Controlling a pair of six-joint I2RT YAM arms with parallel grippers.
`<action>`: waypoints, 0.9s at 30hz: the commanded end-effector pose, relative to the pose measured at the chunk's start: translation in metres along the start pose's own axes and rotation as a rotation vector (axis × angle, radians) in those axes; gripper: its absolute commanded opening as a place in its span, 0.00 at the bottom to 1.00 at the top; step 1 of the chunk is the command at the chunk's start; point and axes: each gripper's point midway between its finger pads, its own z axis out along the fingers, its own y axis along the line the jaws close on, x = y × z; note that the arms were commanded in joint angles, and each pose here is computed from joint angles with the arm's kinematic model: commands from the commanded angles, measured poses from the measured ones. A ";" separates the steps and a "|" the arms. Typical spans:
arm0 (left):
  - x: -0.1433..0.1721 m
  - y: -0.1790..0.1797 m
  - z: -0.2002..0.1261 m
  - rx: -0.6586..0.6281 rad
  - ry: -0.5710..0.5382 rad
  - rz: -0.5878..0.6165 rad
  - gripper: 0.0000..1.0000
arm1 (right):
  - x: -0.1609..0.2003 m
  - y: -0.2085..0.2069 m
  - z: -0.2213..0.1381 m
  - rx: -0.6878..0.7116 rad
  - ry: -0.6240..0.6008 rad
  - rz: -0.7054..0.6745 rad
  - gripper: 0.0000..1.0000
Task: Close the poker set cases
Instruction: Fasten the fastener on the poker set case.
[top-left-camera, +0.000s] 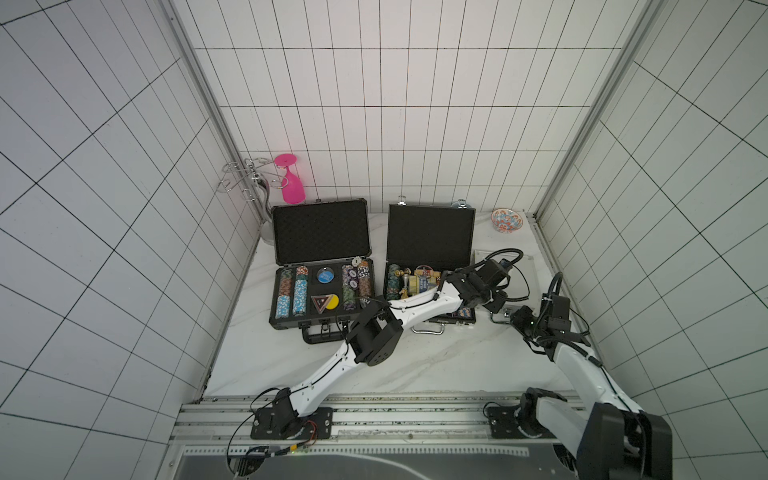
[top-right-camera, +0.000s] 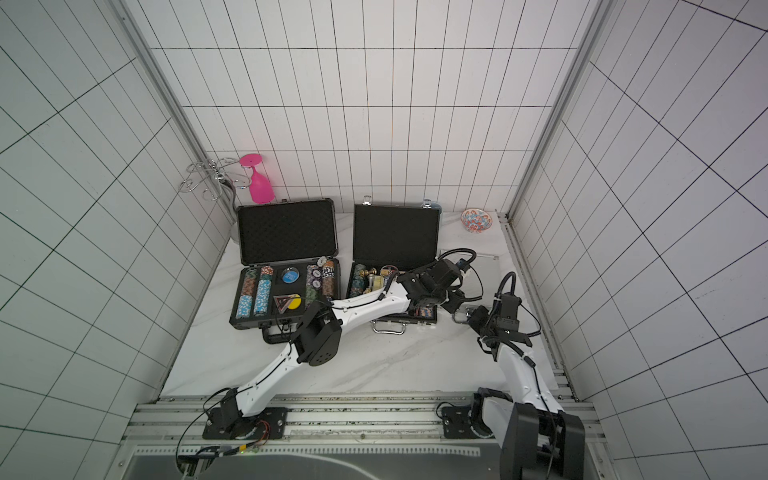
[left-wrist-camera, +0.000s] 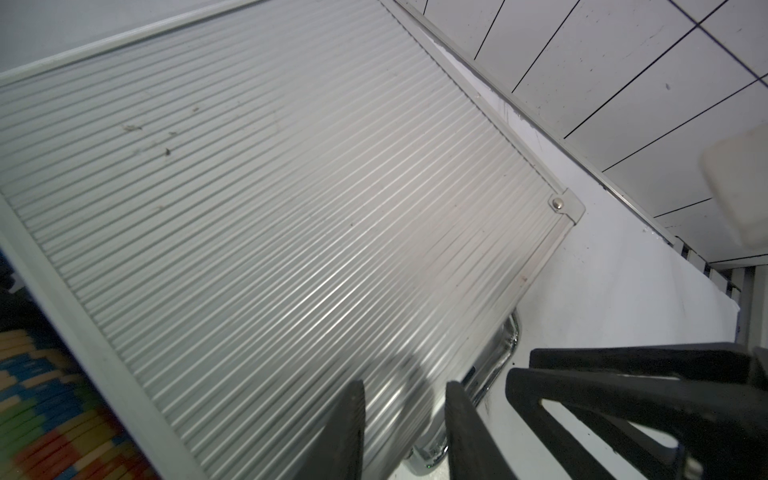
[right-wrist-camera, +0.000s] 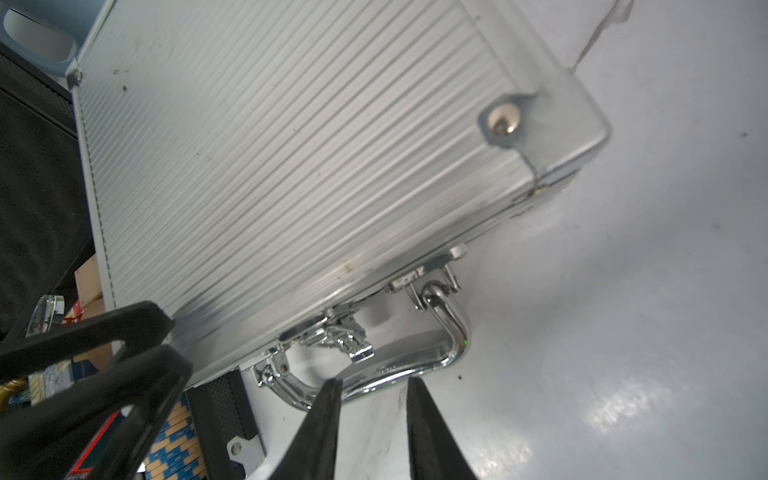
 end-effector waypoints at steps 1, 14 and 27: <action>0.119 0.047 0.032 -0.143 0.355 -0.031 0.32 | -0.025 0.017 -0.005 -0.038 -0.054 -0.010 0.29; 0.110 0.046 0.026 -0.137 0.316 -0.042 0.27 | -0.021 0.021 0.008 -0.075 -0.038 0.012 0.14; 0.118 0.046 0.028 -0.134 0.332 -0.047 0.26 | -0.007 0.016 0.011 -0.068 -0.027 0.023 0.10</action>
